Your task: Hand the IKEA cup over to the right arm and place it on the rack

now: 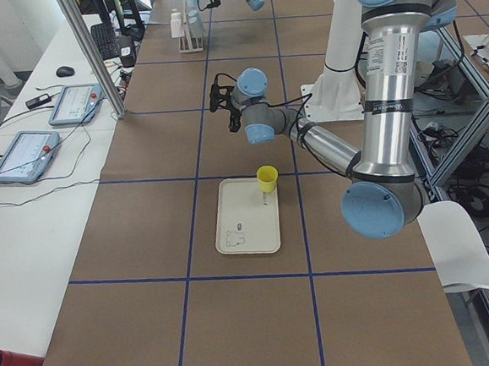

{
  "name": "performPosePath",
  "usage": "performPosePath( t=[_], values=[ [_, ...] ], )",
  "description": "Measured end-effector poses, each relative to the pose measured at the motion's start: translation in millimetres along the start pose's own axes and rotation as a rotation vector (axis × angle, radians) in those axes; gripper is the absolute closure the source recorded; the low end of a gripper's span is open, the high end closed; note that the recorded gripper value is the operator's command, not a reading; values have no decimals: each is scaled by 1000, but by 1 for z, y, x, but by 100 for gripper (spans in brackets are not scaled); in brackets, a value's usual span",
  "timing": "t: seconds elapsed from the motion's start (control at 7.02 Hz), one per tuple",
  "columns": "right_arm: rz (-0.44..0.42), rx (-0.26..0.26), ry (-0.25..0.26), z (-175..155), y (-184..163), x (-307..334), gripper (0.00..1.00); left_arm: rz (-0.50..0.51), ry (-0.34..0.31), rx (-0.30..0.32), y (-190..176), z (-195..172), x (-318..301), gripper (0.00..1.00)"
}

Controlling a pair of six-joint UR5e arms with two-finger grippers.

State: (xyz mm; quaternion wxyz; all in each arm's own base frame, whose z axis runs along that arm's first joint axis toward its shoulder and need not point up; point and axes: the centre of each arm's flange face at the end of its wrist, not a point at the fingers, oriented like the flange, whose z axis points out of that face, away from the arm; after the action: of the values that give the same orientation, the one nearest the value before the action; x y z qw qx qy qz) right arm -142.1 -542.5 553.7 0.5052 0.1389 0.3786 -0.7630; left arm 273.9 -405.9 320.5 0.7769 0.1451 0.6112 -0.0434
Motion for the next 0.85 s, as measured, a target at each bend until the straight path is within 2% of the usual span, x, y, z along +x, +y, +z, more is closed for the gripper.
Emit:
performPosePath(
  t=[0.85],
  values=[
    [-15, -21, 8, -1, -11, 7, 100, -2, -2, -2, 1, 1, -1, 0]
  ],
)
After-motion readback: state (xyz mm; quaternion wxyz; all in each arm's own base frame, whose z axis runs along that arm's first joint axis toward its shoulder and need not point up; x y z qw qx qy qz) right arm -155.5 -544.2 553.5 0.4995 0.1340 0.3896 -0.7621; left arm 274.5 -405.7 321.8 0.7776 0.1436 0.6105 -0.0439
